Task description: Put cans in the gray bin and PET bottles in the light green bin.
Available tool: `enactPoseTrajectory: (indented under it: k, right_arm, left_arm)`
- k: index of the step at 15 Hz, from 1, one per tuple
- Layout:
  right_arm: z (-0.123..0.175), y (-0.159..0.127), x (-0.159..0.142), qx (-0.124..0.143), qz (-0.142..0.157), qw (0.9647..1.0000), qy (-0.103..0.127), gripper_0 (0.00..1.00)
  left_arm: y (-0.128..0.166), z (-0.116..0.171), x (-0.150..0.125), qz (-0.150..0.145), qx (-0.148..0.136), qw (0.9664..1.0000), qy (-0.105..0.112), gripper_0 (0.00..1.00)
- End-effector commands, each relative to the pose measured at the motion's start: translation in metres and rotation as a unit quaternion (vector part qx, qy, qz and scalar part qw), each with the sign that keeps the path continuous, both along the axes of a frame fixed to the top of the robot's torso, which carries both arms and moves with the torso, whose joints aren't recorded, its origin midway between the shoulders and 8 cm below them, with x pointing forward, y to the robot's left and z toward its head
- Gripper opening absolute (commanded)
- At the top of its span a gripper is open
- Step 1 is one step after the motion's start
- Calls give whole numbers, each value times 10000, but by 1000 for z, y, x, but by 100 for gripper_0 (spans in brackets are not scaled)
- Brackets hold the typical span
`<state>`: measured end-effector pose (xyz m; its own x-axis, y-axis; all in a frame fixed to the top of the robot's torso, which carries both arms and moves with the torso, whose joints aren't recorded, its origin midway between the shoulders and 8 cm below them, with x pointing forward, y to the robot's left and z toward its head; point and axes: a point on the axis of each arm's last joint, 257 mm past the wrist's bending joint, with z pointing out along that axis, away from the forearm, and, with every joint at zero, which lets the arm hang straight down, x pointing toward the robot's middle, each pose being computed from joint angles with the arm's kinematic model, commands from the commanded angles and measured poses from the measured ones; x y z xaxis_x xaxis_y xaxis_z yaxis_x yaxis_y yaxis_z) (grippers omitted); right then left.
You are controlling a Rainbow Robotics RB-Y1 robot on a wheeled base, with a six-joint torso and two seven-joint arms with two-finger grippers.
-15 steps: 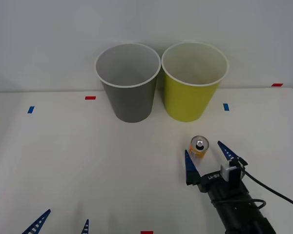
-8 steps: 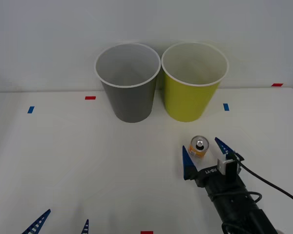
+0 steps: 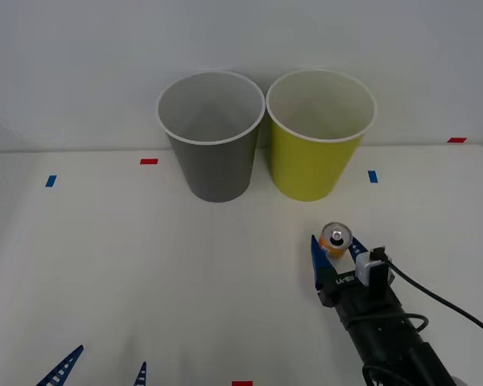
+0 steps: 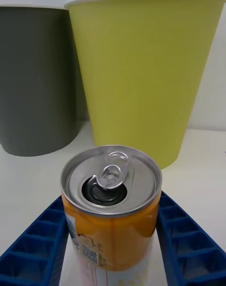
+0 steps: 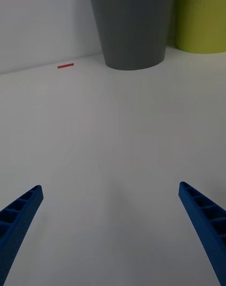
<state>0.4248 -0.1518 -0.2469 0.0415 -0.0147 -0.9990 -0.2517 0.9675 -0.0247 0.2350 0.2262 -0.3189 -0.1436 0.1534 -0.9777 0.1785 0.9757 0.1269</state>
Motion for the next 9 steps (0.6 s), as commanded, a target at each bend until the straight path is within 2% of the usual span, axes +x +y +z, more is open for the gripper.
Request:
enactPoseTrajectory:
  k: [1, 5, 6, 9]
  right_arm:
    - [1, 1, 0, 47, -11, 10000, 2, 18]
    - [0, 4, 2, 175, -15, 9998, 59, 14]
    - [1, 8, 4, 190, 21, 9997, 163, 13]
    - [26, 22, 8, 109, 208, 9977, 639, 13]
  left_arm:
    - [0, 0, 0, 0, 0, 10000, 0, 100]
    - [0, 0, 0, 0, 0, 10000, 0, 100]
    - [0, 0, 0, 0, 0, 10000, 0, 100]
    - [0, 0, 0, 0, 0, 10000, 0, 100]
